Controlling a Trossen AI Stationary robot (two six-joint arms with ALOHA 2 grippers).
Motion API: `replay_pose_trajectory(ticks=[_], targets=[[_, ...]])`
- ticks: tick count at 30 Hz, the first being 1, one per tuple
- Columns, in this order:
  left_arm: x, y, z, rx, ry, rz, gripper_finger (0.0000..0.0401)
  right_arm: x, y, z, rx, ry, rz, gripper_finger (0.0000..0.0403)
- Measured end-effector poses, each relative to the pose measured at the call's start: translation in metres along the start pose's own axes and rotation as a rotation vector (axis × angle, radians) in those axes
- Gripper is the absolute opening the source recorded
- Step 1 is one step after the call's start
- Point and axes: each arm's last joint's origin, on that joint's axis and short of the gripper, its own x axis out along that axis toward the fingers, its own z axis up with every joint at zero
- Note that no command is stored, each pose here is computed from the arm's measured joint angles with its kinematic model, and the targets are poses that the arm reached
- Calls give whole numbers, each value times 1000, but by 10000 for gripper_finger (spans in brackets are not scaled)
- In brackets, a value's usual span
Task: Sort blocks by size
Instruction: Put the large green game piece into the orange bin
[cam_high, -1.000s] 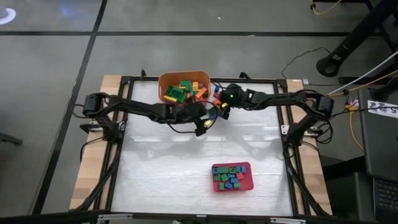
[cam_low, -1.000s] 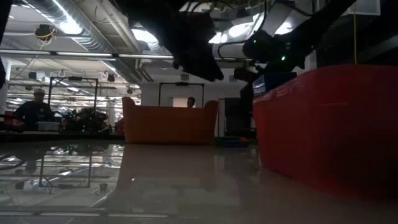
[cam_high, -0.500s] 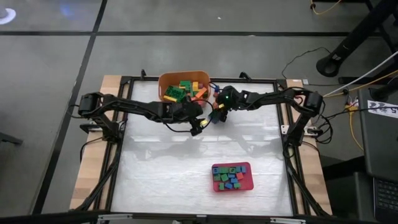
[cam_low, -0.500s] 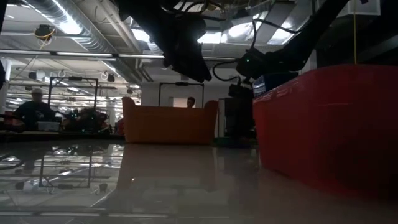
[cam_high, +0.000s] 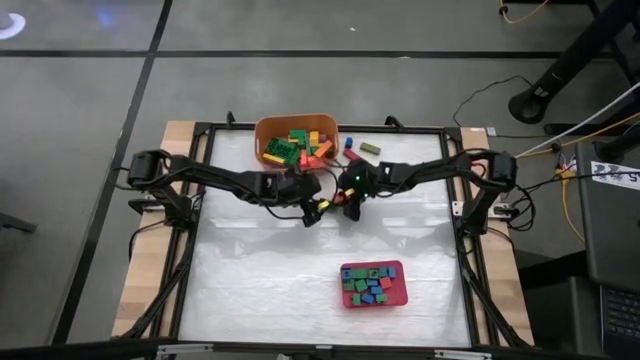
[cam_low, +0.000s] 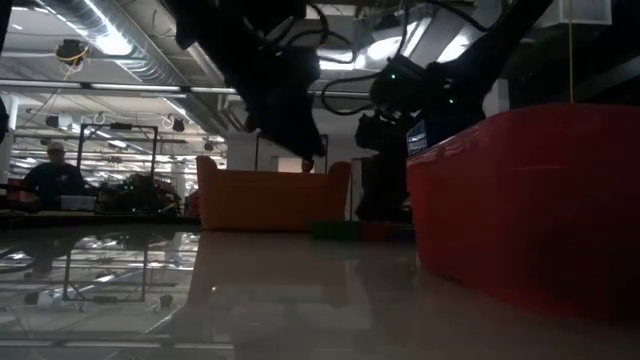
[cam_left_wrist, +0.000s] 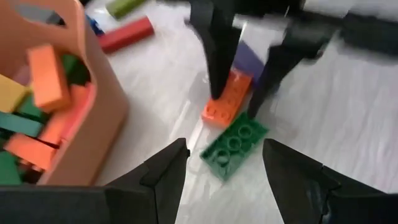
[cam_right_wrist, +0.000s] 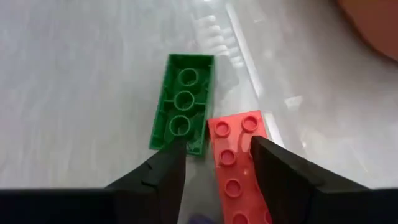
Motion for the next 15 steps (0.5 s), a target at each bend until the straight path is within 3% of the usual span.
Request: replay_pose_trajectory(ticks=[8, 12, 15], targets=[[25, -8, -25, 183, 26, -52, 198, -30, 15, 29, -67, -44, -30, 183], [38, -14, -32, 365, 11, -186, 198, -48, 17, 33, -85, -42, -95, 183], [43, -17, -35, 519, 0, -217, 198, -61, 18, 36, -87, -56, -109, 183]])
